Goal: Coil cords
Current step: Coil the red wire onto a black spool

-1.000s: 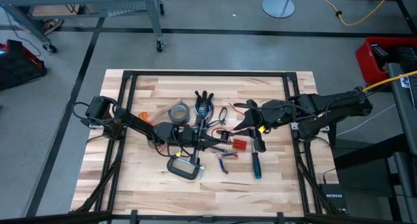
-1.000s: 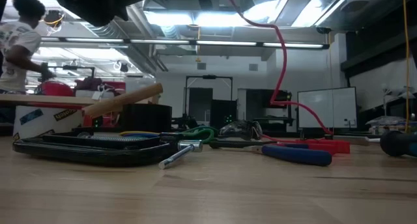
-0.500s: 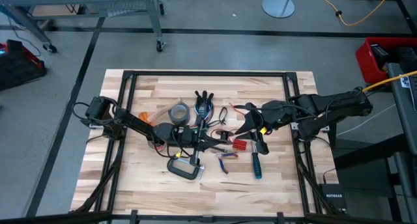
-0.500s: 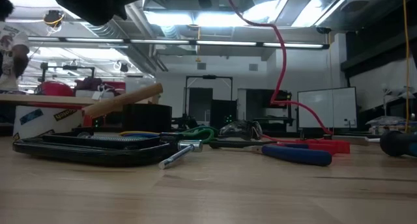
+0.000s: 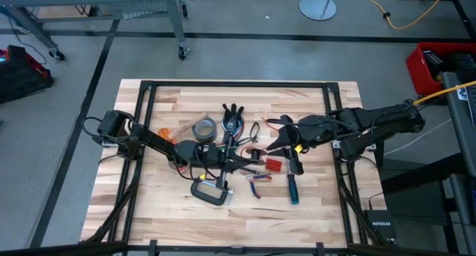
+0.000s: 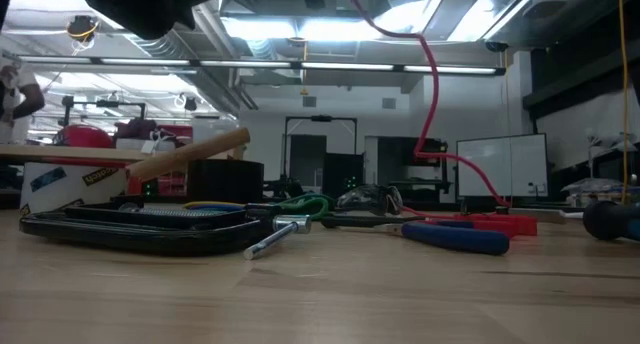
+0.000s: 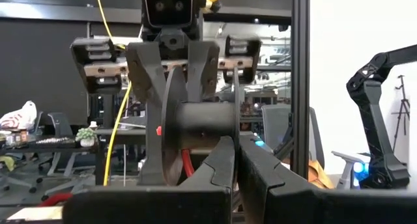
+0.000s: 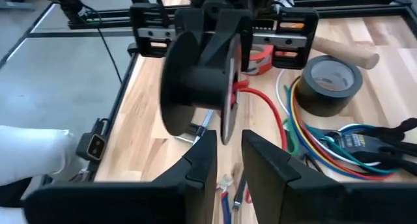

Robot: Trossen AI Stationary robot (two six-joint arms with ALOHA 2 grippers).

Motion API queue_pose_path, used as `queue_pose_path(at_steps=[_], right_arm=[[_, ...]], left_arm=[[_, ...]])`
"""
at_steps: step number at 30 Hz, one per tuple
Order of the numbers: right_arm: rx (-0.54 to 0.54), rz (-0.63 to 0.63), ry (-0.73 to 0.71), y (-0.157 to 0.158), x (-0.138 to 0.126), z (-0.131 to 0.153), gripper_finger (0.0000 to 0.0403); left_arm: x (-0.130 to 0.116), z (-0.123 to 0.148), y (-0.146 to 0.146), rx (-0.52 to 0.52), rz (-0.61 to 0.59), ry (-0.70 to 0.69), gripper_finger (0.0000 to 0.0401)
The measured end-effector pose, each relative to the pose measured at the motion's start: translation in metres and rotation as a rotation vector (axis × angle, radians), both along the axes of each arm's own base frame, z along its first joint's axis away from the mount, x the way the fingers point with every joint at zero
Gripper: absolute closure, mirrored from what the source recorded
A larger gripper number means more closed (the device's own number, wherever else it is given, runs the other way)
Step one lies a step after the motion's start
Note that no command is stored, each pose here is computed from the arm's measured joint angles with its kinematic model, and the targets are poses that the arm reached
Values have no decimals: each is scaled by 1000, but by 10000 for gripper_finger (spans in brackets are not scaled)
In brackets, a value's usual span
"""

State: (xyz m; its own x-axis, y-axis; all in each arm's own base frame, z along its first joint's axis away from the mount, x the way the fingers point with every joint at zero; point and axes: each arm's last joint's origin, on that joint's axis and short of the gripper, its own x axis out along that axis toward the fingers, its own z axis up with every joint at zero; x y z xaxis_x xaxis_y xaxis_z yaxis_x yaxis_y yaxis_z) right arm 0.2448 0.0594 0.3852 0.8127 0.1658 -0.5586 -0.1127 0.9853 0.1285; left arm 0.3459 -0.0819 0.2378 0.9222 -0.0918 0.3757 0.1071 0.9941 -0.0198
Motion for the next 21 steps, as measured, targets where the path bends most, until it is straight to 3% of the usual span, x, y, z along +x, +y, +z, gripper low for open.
queue_pose_path(at_steps=[7, 15, 21], right_arm=[[-1, -4, -42, 3, 13, -2, 326], [-92, -65, -25, 5, 29, -14, 330], [-148, -25, -30, 5, 31, -15, 391]], left_arm=[[0, 0, 0, 0, 1, 0, 401], [0, -1, 0, 0, 1, 0, 401], [0, -1, 0, 2, -2, 0, 401]])
